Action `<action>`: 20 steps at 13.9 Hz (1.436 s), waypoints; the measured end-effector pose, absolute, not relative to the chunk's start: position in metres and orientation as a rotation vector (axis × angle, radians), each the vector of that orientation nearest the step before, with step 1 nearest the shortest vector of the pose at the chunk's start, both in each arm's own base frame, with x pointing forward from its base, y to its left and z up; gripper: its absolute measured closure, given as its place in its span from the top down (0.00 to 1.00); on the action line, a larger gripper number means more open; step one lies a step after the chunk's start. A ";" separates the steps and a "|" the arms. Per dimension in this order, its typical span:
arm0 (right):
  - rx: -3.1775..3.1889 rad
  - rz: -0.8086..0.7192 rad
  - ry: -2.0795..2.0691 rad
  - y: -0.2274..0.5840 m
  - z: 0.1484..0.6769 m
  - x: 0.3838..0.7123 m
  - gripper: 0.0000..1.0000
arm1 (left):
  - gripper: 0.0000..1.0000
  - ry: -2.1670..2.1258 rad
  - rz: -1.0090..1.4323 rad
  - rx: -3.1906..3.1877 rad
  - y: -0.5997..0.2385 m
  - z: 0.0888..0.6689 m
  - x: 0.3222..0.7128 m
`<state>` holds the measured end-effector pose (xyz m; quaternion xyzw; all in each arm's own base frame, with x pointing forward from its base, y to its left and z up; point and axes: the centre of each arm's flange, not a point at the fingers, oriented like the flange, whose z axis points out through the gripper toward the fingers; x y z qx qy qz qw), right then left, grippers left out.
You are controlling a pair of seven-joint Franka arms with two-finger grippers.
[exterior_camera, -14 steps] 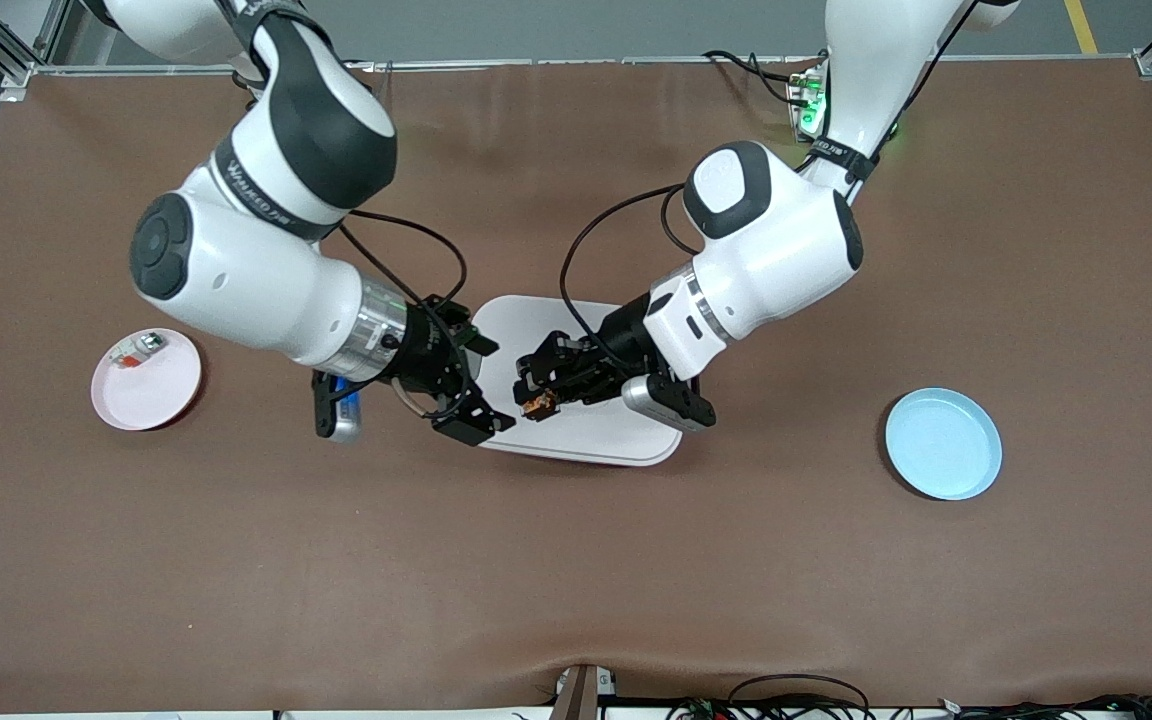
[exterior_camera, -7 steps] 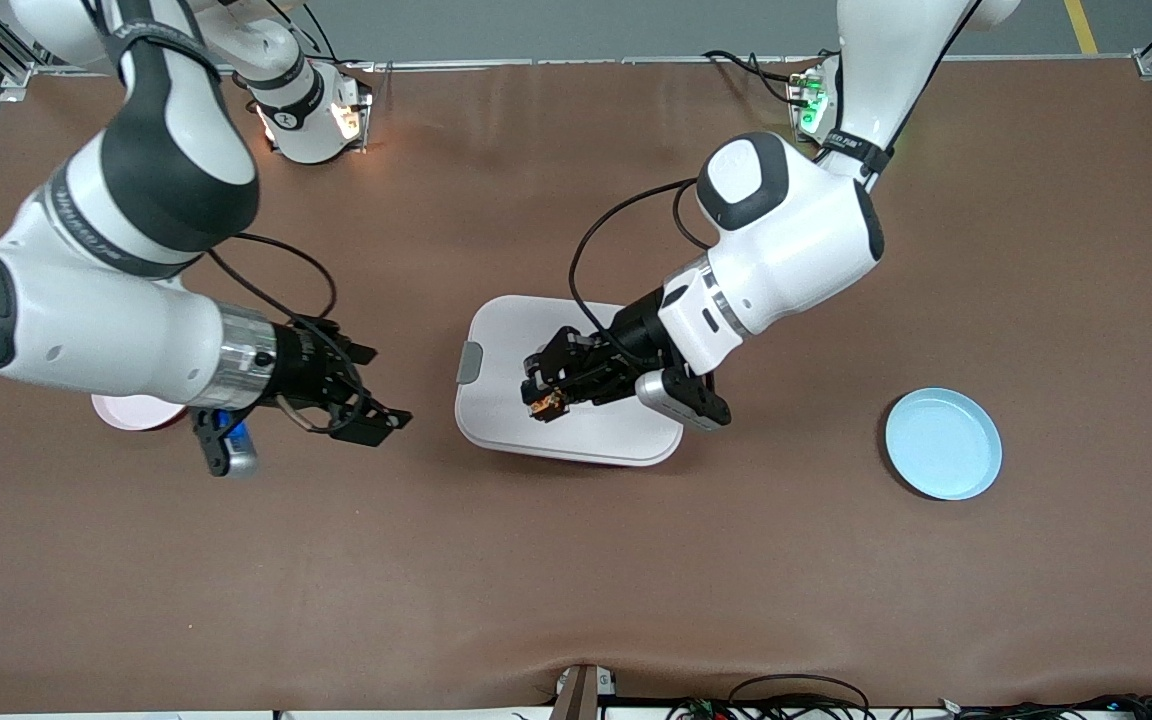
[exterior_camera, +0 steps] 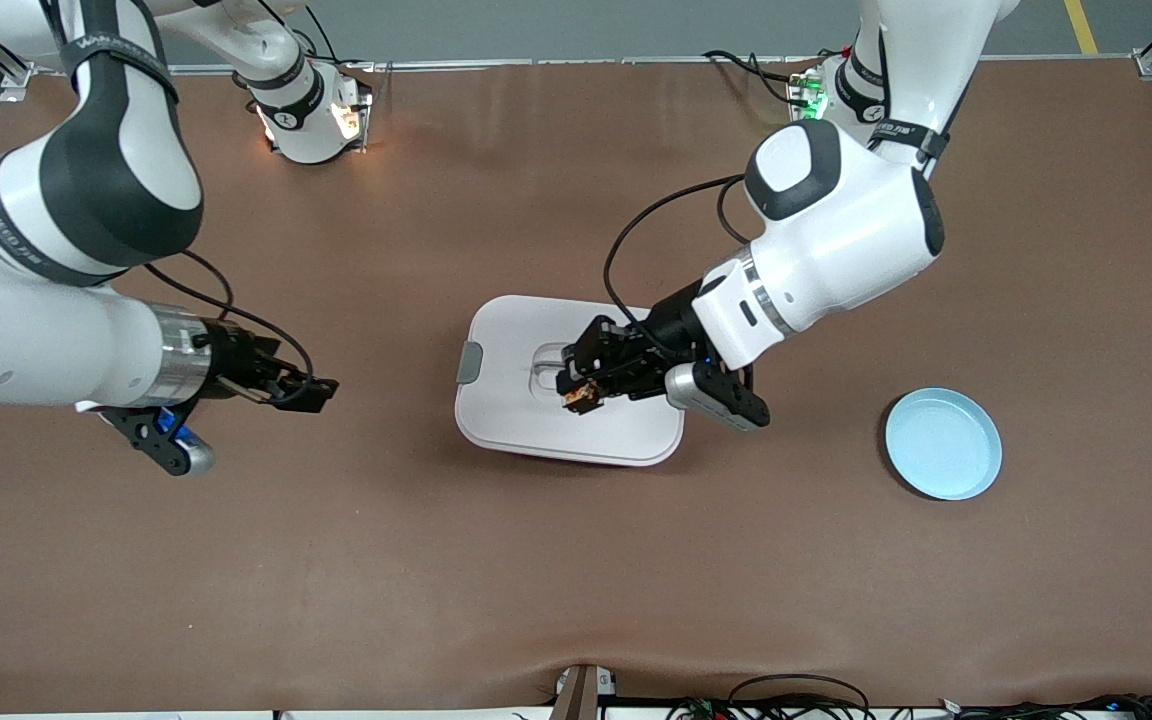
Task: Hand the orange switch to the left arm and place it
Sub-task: 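Open the right gripper and withdraw while the left gripper carries switch, then move the switch with the left gripper over the light-blue plate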
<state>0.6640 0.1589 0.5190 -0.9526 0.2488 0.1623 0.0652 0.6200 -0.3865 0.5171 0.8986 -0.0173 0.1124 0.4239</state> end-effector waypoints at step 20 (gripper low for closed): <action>-3.095 0.548 -0.052 0.011 0.534 0.654 1.00 | 0.34 -0.169 0.137 3.036 -0.202 0.622 0.577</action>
